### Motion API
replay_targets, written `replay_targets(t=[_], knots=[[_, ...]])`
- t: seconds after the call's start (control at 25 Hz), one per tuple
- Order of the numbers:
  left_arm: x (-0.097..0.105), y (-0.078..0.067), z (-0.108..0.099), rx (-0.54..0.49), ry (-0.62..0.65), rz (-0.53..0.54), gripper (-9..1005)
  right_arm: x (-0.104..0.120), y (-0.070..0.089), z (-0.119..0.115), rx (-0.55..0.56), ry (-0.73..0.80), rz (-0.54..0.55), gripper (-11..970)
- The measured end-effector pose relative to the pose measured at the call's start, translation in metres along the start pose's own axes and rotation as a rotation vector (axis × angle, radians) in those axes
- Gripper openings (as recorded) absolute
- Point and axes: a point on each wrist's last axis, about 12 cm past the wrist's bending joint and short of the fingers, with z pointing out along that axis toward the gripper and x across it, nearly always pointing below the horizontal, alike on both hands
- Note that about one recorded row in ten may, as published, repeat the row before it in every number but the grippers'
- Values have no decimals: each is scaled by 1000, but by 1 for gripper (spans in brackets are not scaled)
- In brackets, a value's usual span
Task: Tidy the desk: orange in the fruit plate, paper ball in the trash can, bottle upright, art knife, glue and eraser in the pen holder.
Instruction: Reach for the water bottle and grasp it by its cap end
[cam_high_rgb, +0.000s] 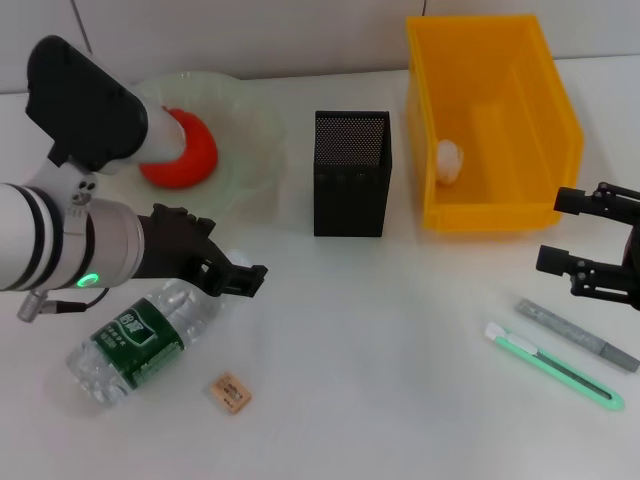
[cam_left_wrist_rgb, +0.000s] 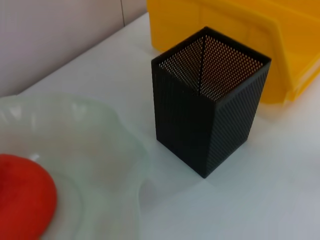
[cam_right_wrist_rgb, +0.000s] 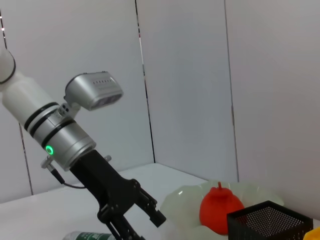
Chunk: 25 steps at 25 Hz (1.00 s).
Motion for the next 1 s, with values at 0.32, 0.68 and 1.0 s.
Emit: replay_targets(t=[0.32,0.68,1.0], knots=[[4,1,11,-7,5,2,851,-1,-1,2,-4,-3,-1,754],[6,6,20,-13,34,-2,842,0,0,3,-6,-4,5,754],[10,11,27,-28,37,-18,834,2,0,3,-7,-8,14,754]])
